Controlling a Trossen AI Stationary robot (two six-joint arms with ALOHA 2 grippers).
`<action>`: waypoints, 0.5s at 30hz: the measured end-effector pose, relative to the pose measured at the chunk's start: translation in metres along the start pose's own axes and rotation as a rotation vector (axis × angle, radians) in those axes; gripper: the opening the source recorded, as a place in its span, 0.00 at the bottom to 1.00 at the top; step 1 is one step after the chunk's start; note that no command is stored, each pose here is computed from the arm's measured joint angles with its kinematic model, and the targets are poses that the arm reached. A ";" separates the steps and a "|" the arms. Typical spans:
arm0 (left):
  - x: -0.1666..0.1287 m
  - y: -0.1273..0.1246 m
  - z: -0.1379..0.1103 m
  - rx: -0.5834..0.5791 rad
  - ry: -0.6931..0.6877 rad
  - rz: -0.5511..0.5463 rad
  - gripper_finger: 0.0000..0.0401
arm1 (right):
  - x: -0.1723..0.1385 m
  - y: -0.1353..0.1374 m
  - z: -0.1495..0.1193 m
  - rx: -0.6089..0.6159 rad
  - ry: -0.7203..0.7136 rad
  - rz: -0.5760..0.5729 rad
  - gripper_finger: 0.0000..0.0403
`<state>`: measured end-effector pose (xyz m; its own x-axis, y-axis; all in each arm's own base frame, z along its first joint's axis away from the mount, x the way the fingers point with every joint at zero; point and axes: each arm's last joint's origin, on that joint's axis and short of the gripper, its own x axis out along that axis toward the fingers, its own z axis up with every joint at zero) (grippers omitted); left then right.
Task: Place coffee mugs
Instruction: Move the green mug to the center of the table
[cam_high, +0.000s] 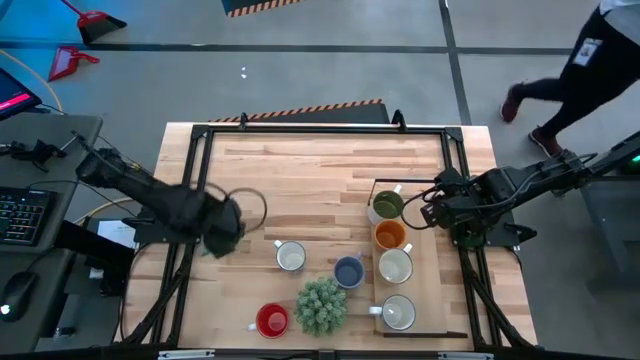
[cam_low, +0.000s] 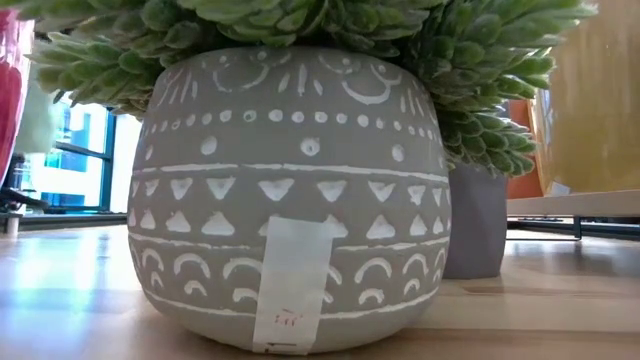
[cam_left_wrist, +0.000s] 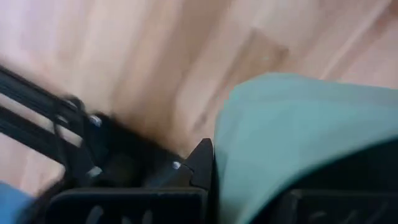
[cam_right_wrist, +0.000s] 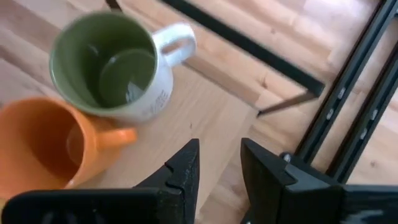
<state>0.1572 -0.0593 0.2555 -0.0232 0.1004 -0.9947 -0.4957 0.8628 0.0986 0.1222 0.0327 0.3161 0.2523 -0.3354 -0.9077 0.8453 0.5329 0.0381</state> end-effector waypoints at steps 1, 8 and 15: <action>-0.005 0.005 0.006 -0.016 -0.028 -0.001 0.02 | 0.000 0.000 0.001 0.002 -0.017 0.000 0.23; -0.020 0.036 0.060 -0.114 -0.124 0.030 0.02 | 0.000 0.005 0.004 0.029 -0.092 0.036 0.23; -0.019 0.045 0.134 -0.063 -0.236 0.015 0.02 | -0.001 0.011 0.005 0.053 -0.105 0.089 0.23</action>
<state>0.2518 0.0443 0.2831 0.1687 0.2322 -0.9579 -0.5504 0.8284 0.1039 0.1334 0.0346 0.3193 0.3725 -0.3695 -0.8513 0.8406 0.5230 0.1409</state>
